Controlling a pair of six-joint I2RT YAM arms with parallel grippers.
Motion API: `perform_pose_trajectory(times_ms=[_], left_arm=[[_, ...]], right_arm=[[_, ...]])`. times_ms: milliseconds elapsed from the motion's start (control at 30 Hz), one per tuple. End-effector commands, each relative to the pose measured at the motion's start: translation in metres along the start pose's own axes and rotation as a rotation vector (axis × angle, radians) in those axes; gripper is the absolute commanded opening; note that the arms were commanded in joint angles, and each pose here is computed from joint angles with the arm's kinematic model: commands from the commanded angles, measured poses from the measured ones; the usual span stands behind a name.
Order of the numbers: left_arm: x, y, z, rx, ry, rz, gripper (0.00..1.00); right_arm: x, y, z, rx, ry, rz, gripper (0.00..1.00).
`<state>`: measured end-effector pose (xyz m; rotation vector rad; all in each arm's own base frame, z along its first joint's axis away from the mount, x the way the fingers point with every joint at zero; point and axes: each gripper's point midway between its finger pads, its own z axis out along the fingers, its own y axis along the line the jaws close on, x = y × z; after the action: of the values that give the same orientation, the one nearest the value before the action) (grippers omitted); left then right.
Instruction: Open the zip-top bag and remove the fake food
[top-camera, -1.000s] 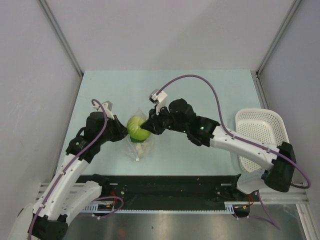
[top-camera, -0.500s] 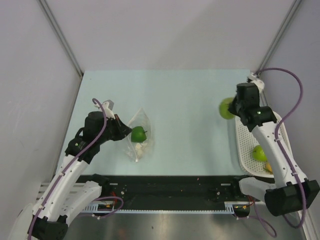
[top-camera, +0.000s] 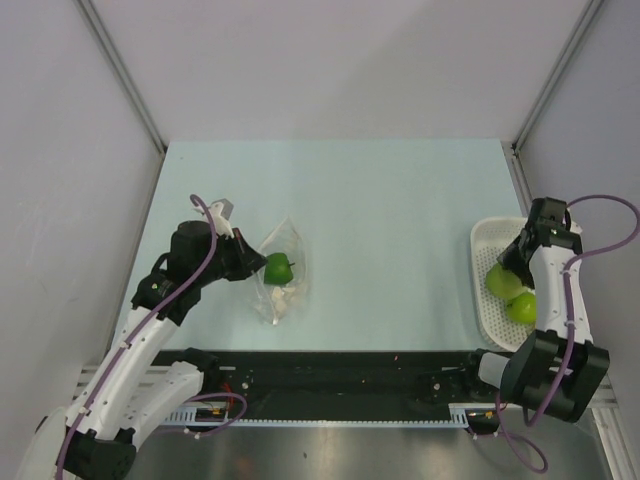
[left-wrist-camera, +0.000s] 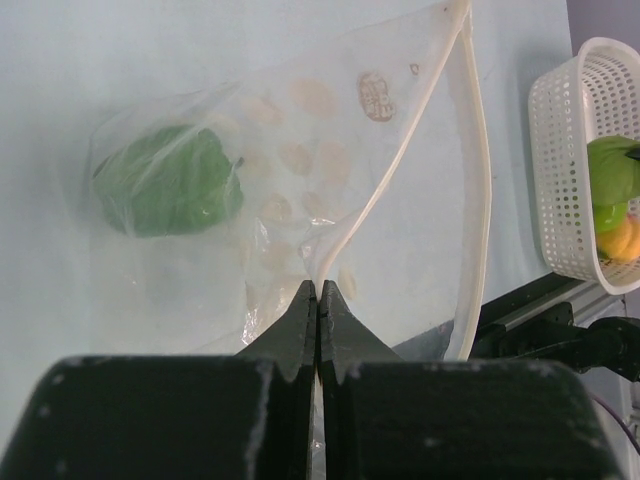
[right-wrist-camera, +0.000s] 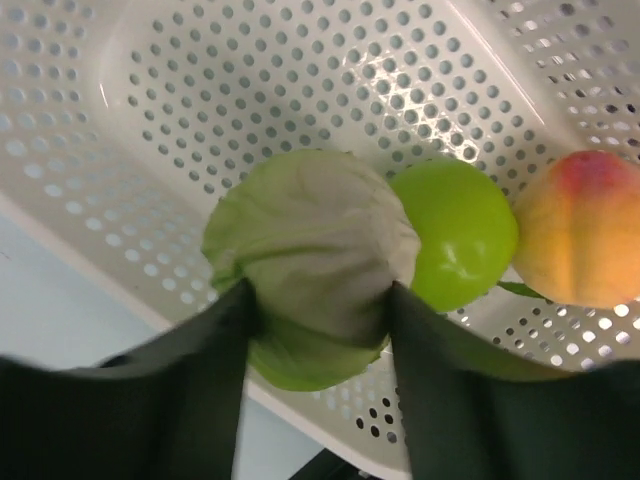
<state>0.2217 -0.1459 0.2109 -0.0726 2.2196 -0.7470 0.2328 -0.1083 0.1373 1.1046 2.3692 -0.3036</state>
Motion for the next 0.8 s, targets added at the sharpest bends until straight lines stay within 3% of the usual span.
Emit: perform_pose_trajectory(times_ms=[0, 33, 133, 367, 500, 600, 767], left_arm=[[-0.017, -0.020, -0.009, 0.073, -0.050, 0.042, 0.00], [-0.017, -0.020, -0.009, 0.077, -0.050, 0.043, 0.00], [-0.015, -0.022, -0.010, 0.093, -0.044, 0.041, 0.00], [-0.014, -0.027, -0.010, 0.119, -0.041, 0.030, 0.00], [-0.013, -0.028, -0.009, 0.124, -0.032, 0.027, 0.00], [-0.011, -0.028, -0.009, 0.130, -0.026, 0.018, 0.00], [-0.011, -0.032, -0.008, 0.153, -0.032, 0.005, 0.00]], right_arm=[[-0.004, 0.013, 0.015, -0.064, 0.022, -0.012, 0.71], [-0.005, 0.014, 0.015, -0.071, 0.017, -0.024, 0.83], [-0.011, 0.020, 0.005, -0.093, -0.024, -0.046, 0.94], [-0.019, 0.075, -0.058, -0.250, -0.158, -0.177, 0.96], [0.003, 0.163, -0.138, -0.576, -0.307, -0.339, 0.90], [0.045, 0.227, -0.211, -0.891, -0.373, -0.445, 0.81], [0.154, 0.293, -0.304, -1.298, -0.333, -0.681, 0.68]])
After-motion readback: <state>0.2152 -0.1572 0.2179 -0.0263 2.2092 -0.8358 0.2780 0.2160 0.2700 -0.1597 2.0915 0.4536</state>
